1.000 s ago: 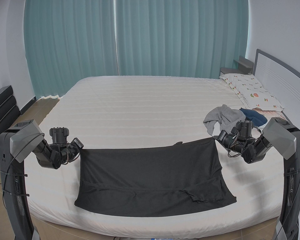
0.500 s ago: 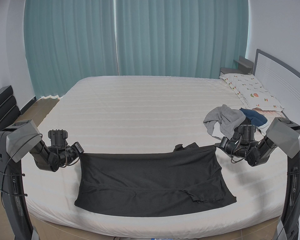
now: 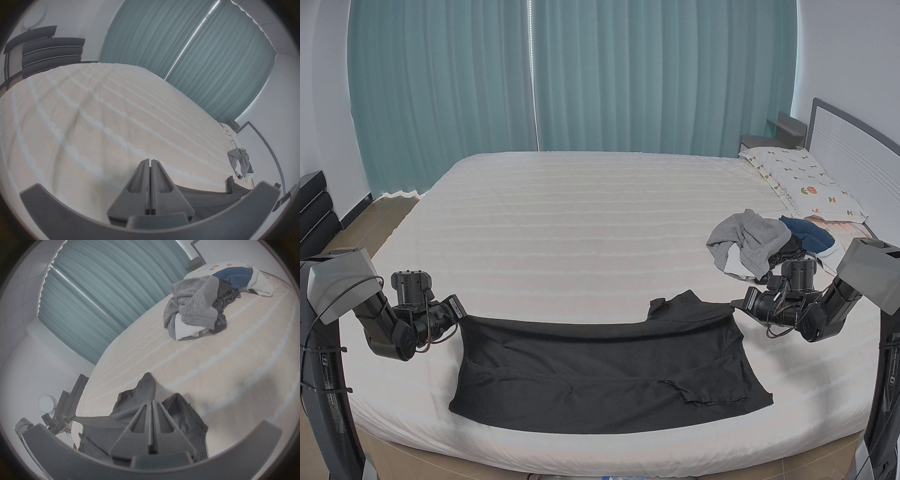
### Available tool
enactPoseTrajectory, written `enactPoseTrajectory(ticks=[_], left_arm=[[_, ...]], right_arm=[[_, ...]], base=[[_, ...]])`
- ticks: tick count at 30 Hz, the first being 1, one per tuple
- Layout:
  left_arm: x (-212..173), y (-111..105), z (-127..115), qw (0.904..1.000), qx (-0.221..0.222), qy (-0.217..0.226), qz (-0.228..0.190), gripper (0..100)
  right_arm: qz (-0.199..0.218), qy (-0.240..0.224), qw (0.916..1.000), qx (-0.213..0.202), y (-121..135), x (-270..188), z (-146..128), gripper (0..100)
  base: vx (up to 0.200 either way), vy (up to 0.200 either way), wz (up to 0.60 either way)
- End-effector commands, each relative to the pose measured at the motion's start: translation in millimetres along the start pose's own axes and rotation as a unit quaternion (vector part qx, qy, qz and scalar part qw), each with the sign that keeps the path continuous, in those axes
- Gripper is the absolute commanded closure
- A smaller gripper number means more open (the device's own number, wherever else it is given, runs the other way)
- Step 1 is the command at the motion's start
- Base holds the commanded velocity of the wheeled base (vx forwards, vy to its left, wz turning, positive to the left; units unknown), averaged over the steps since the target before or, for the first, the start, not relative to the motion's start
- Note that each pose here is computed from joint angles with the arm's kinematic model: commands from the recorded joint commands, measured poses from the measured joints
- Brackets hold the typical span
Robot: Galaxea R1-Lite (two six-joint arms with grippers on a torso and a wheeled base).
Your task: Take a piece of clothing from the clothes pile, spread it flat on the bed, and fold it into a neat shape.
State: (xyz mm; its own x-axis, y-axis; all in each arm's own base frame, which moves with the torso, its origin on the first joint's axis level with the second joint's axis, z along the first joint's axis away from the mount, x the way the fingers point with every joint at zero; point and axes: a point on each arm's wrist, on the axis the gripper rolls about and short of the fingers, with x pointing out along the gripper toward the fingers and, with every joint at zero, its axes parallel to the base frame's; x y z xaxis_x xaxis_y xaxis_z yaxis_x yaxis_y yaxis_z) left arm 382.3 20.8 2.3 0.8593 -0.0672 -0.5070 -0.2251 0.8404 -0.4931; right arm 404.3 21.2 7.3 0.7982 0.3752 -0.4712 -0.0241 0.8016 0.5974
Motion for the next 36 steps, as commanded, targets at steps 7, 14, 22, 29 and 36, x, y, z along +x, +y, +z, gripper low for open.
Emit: enactPoseTrajectory(ticks=[7, 14, 22, 29, 36], left_arm=[[-36.6, -0.4, -9.1, 0.9992, -0.001, 0.034, -0.020, 100], [-53.6, 18.2, -36.8, 0.9904, 0.108, 0.086, 0.006, 100], [-65.2, 27.4, -57.3, 0.9876, 0.127, 0.091, 0.017, 100], [-66.1, 35.2, -73.6, 0.9871, 0.128, 0.094, 0.023, 100], [-70.9, 38.3, -81.6, 0.9873, 0.127, 0.093, 0.021, 100]], right_arm=[[-0.008, 0.030, 0.9993, -0.021, -12.1, -36.7, -19.0, 100], [0.003, 0.046, 0.9985, -0.028, -17.8, -55.9, -41.0, 100], [-0.004, 0.067, 0.9961, -0.058, -23.2, -67.8, -62.6, 100], [-0.010, 0.089, 0.9939, -0.064, -25.8, -74.1, -75.5, 100], [-0.018, 0.097, 0.9927, -0.069, -33.4, -70.3, -80.4, 100]], base=[[0.000, 0.000, 0.00], [0.000, 0.000, 0.00], [0.000, 0.000, 0.00], [0.000, 0.000, 0.00], [0.000, 0.000, 0.00]])
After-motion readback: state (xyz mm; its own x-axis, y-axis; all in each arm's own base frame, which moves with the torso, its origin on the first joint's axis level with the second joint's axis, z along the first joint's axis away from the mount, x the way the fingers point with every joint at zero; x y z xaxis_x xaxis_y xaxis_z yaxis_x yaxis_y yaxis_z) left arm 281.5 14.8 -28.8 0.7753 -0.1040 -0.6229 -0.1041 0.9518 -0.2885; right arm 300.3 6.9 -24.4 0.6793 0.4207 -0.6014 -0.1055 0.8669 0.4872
